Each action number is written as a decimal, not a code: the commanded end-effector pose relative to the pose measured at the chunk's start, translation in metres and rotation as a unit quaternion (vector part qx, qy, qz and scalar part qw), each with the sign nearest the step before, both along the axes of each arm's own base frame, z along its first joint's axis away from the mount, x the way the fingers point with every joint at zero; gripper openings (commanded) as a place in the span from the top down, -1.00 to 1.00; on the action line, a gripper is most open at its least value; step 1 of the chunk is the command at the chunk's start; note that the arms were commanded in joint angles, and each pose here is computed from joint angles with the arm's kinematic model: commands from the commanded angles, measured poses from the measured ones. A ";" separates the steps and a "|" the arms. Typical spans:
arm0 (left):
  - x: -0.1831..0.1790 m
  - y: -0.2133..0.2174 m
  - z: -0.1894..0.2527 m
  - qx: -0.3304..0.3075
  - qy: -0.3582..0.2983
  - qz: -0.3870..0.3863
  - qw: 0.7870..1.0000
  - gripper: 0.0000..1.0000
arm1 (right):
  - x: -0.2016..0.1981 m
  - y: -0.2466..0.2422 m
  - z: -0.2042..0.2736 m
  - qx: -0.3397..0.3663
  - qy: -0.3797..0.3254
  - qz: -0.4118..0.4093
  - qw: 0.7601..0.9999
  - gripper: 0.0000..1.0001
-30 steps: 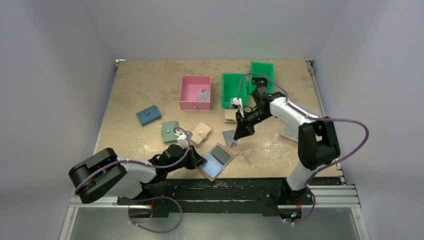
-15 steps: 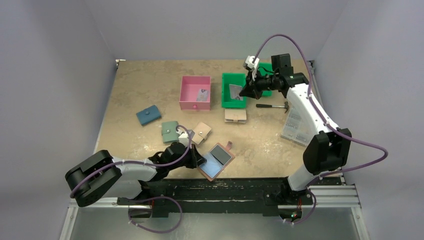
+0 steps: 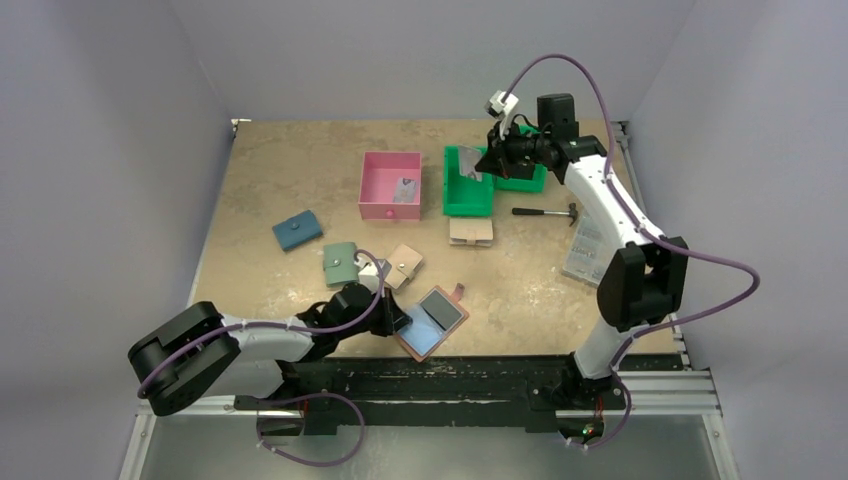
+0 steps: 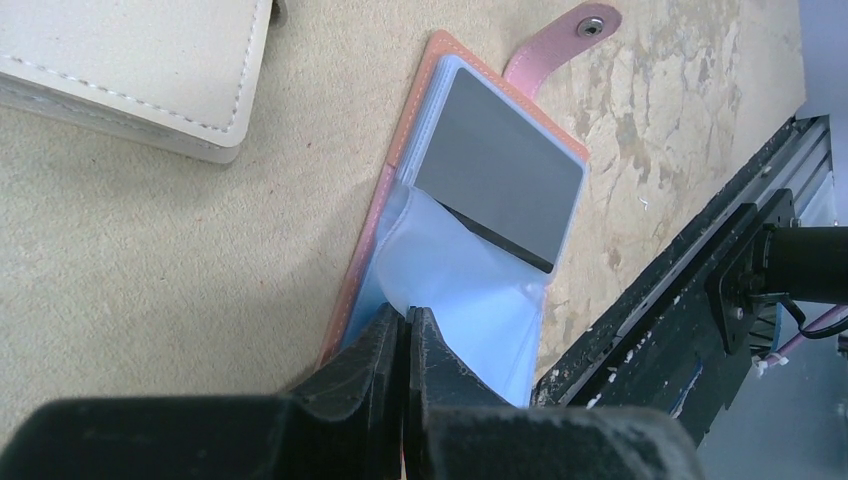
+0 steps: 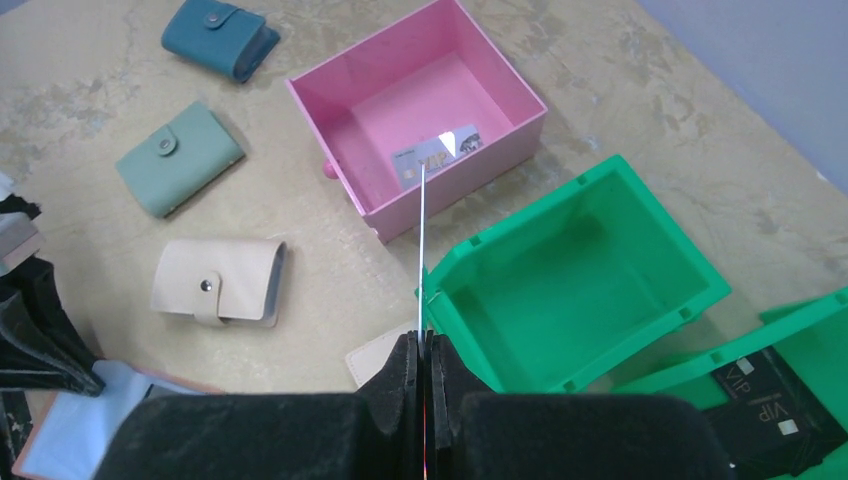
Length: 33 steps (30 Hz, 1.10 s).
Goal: Take the credit cards out of the card holder
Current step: Place the credit card in the storage box.
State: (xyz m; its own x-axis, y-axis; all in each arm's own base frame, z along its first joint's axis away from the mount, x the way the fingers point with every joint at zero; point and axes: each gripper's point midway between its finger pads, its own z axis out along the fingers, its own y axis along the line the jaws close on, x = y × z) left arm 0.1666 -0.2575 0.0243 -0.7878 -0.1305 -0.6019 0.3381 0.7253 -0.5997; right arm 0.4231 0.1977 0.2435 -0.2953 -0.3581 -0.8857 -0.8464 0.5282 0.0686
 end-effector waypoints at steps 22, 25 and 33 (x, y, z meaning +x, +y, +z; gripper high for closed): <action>0.011 -0.012 0.011 -0.010 -0.023 -0.011 1.000 1.00 | 0.026 0.142 -0.018 0.087 0.093 0.039 0.991 1.00; 0.011 -0.012 0.012 -0.011 -0.023 -0.010 1.000 1.00 | 0.032 0.160 -0.031 0.074 0.094 0.027 0.992 1.00; 0.012 -0.014 0.013 -0.014 -0.025 -0.011 1.000 1.00 | 0.056 0.178 -0.055 0.055 0.092 -0.017 0.994 0.74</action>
